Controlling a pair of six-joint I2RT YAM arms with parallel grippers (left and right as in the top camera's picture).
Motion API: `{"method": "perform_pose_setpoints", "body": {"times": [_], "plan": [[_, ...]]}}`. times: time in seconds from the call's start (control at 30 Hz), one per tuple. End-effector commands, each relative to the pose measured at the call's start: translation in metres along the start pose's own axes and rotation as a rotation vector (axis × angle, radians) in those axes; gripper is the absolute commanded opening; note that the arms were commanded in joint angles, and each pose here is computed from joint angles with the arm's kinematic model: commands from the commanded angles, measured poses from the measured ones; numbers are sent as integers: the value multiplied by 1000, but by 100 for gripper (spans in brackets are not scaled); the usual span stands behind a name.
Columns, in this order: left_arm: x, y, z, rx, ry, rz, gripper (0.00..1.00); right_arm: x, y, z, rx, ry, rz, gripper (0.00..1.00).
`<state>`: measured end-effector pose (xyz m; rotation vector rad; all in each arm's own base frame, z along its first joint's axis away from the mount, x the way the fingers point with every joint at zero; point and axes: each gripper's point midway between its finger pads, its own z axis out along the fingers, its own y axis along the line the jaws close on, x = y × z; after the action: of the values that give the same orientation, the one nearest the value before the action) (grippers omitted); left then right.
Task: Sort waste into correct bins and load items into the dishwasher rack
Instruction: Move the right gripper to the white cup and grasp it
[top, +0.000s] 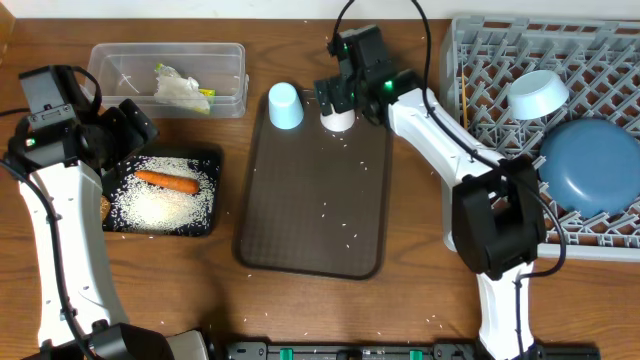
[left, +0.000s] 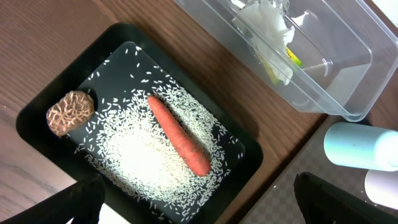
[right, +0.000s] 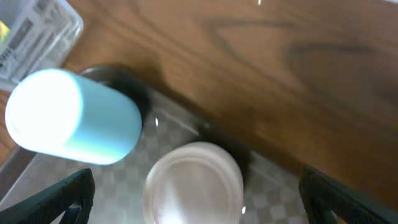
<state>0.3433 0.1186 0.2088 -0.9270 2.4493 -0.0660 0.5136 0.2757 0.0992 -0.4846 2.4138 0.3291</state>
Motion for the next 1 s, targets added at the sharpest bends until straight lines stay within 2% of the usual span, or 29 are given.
{"method": "perform_pose_setpoints", "body": {"times": [0.0,0.07,0.27,0.63,0.77,0.97], "plan": [[-6,0,-6,2,-23,-7,98,20,15,17,-22,65,-30,98],[-6,0,-6,2,-23,-7,98,34,22,26,-21,102,-42,95],[-6,0,-6,2,-23,-7,98,53,22,45,70,136,-78,96],[-6,0,-6,2,-23,-7,98,40,2,45,149,89,-62,97],[-6,0,-6,2,-23,-7,98,37,-2,45,152,76,-55,90],[-6,0,-6,2,-23,-7,98,35,0,45,149,66,-53,67]]}}
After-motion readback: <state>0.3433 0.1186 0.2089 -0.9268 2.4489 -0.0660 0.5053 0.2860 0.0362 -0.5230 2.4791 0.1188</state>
